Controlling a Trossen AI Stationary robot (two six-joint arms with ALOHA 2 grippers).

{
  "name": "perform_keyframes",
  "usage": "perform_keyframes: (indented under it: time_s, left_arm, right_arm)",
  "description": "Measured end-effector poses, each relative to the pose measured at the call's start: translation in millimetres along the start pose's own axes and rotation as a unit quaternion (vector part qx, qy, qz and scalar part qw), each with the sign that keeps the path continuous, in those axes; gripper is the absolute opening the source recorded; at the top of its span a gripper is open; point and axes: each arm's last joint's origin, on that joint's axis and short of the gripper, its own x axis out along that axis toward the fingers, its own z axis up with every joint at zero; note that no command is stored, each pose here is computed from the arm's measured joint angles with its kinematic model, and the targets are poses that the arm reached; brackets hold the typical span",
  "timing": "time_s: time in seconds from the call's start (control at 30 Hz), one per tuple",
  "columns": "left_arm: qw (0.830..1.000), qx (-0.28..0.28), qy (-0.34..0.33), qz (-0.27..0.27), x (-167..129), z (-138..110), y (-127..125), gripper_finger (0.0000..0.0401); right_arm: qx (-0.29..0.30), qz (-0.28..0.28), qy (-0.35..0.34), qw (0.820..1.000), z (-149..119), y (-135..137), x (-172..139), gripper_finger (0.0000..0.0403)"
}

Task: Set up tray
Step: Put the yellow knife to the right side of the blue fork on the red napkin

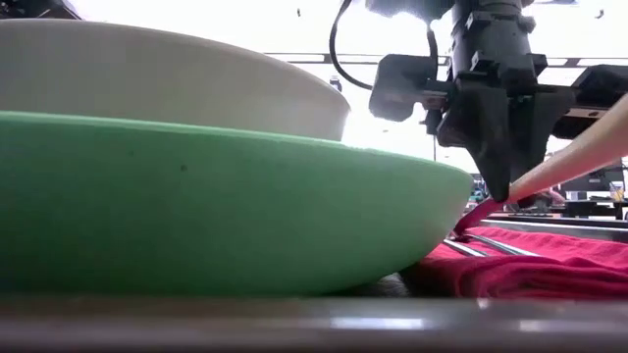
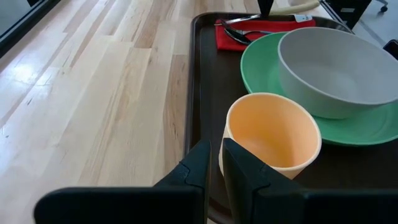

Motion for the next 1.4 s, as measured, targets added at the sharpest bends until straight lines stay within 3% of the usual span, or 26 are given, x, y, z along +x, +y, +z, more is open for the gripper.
perform_keyframes:
  time_s: [1.07, 1.4]
  left_arm:
    - [1.000, 0.002, 0.007, 0.001, 0, -1, 0, 0.0074]
    - [1.000, 0.002, 0.007, 0.001, 0, -1, 0, 0.0074]
  right_arm:
    - [0.009, -0.023, -0.013, 1.000, 3, -4, 3, 0.0021]
    - [-0.003, -0.022, 0.009, 1.000, 6, 5, 27, 0.0021]
